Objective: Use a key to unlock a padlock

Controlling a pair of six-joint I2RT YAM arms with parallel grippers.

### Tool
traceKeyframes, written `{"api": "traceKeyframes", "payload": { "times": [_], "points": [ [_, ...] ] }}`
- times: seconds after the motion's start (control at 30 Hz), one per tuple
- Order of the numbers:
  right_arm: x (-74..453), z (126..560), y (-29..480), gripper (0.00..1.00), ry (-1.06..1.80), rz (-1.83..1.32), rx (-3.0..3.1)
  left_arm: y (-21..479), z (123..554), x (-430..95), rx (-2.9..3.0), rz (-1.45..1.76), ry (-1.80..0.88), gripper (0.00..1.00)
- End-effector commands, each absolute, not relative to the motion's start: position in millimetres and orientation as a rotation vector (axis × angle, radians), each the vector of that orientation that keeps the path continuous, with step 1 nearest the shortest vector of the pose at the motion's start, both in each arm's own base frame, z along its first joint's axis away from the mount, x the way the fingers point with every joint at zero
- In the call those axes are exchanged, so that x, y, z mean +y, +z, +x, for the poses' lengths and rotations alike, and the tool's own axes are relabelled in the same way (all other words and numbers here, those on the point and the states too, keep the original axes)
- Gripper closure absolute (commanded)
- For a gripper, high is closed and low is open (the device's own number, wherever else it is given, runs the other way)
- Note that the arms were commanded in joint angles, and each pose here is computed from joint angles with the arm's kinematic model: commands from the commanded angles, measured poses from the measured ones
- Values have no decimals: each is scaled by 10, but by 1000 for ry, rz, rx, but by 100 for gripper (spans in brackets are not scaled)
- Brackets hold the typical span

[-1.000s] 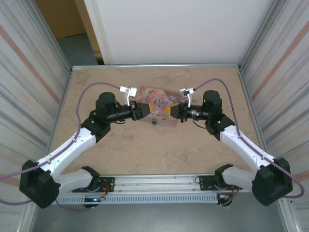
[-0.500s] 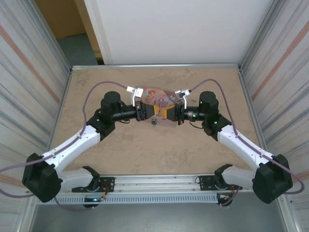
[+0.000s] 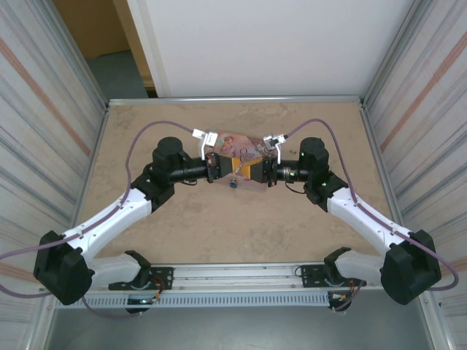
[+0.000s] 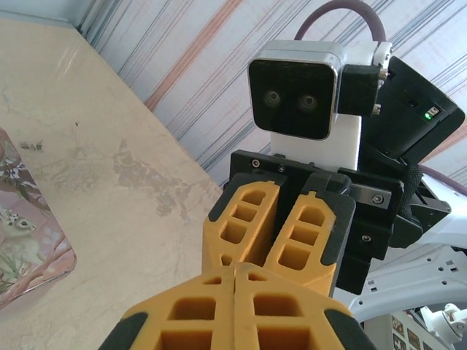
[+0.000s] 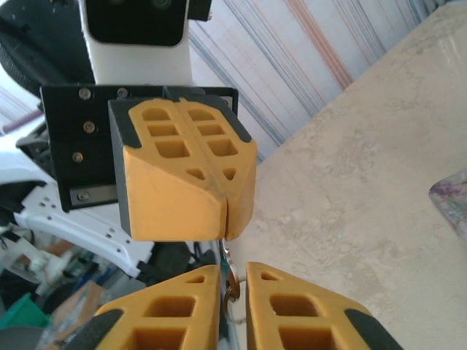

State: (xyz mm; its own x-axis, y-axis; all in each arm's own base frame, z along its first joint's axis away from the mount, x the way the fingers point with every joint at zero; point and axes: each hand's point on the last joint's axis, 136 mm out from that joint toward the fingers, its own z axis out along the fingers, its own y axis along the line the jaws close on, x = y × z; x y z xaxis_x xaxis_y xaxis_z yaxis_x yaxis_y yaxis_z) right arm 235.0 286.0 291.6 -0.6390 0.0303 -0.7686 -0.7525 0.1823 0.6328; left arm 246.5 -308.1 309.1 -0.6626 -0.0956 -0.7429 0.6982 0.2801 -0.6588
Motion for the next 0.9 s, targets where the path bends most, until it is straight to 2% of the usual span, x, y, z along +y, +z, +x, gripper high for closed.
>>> {"api": "traceKeyframes", "payload": {
  "times": [0.0,0.1,0.3,0.53,0.73,0.87],
  "points": [
    [2892,2338,3100,74,1555,-702,1755,3287,2406,-3084,1789,583,-1451,100],
    [2911,2337,3074,69,1573,-703,1767,3287,2397,-3075,1788,584,-1446,100],
    [2947,2354,3059,70,1585,-702,1771,3298,2387,-3062,1784,582,-1444,100],
    [2978,2349,3069,82,1589,-715,1768,3299,2381,-3047,1785,582,-1435,100],
    [2972,2360,3057,100,1574,-711,1778,3277,2379,-3044,1789,584,-1429,100],
    [2947,2361,2983,100,1544,-708,1809,3274,2414,-2999,1791,557,-1396,100]
  ]
}}
